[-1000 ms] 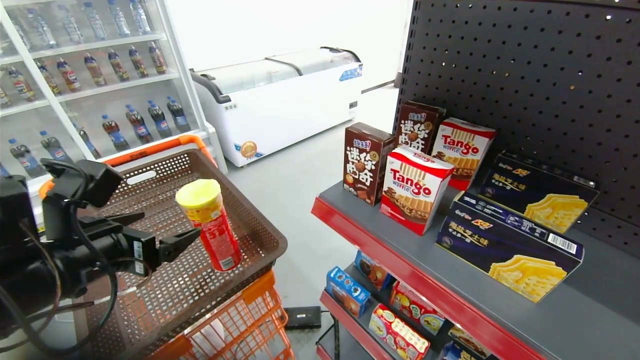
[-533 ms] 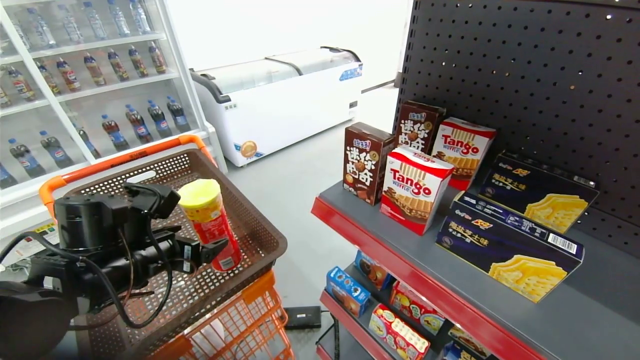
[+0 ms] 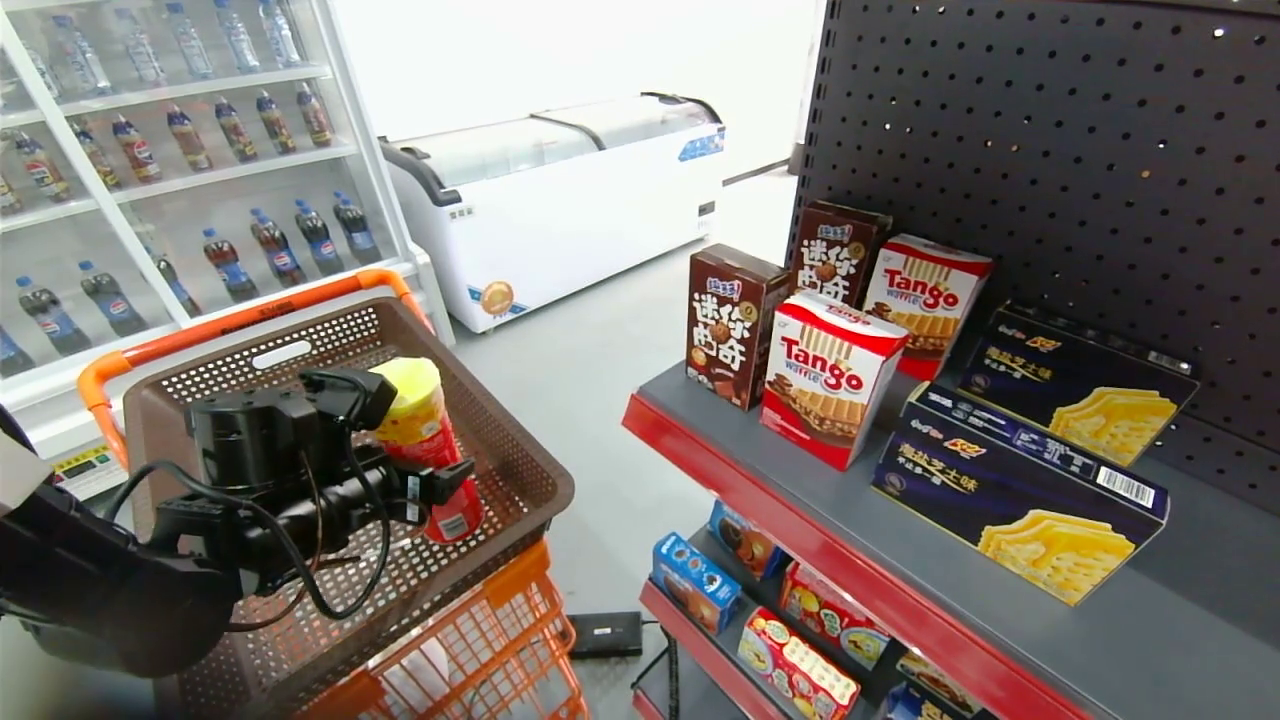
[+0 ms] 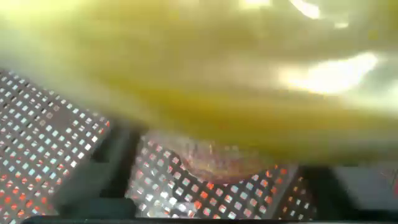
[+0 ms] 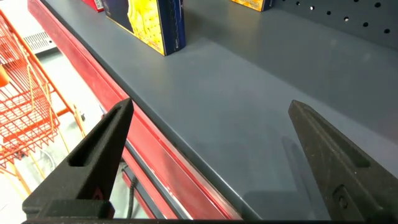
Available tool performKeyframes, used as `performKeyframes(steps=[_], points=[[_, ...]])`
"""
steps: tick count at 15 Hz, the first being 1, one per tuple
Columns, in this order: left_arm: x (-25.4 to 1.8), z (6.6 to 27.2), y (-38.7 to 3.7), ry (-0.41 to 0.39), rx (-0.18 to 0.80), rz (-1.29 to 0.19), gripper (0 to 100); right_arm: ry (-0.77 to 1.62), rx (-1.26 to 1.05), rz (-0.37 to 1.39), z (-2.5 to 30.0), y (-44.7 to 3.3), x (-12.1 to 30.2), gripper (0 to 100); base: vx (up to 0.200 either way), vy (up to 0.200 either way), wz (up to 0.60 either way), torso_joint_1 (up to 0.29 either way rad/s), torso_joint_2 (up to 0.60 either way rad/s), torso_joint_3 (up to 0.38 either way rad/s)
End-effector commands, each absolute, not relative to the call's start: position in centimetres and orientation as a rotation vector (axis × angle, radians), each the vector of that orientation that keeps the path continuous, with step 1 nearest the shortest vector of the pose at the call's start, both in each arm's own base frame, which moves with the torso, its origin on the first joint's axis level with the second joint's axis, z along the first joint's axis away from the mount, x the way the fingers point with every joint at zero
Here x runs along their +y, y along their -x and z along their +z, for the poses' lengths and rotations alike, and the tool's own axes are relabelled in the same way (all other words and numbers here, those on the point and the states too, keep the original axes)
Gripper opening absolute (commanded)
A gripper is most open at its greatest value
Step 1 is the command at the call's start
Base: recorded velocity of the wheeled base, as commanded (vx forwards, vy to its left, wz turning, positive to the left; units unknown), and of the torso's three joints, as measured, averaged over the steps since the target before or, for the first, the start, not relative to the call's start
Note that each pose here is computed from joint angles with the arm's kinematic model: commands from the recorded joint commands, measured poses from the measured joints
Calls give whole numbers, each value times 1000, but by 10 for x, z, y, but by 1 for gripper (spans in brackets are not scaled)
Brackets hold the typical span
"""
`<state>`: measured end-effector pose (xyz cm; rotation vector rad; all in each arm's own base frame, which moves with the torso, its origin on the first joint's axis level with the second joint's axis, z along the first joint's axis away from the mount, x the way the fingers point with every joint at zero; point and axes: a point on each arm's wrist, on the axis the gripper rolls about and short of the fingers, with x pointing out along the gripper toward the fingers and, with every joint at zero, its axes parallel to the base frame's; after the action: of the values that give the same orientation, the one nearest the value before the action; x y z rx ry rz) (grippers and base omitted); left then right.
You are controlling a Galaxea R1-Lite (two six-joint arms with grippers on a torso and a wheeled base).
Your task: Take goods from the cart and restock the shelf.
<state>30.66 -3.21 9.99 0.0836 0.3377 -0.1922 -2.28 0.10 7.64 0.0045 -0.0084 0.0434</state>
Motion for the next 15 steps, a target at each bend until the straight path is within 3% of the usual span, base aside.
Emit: performKeyframes(steps=[1, 6, 8, 9, 12, 15], points=[[-32, 98, -311, -87, 336, -189, 0, -4, -9, 45, 76, 23, 1, 100, 0, 0, 0, 0, 0, 0], [-31, 105, -315, -92, 318, -176, 0, -4, -9, 45, 76, 23, 1, 100, 0, 0, 0, 0, 0, 0], [-32, 127, -316, -100, 254, -190, 0, -4, -9, 45, 76, 23, 1, 100, 0, 0, 0, 0, 0, 0], [-35, 152, -311, -110, 238, -238, 0, -4, -9, 45, 76, 23, 1, 100, 0, 0, 0, 0, 0, 0], [-39, 197, -280, -94, 196, -372, 0, -4, -9, 45, 76, 23, 1, 100, 0, 0, 0, 0, 0, 0], [-48, 223, -248, -55, 152, -508, 0, -4, -9, 45, 76, 23, 1, 100, 0, 0, 0, 0, 0, 0]])
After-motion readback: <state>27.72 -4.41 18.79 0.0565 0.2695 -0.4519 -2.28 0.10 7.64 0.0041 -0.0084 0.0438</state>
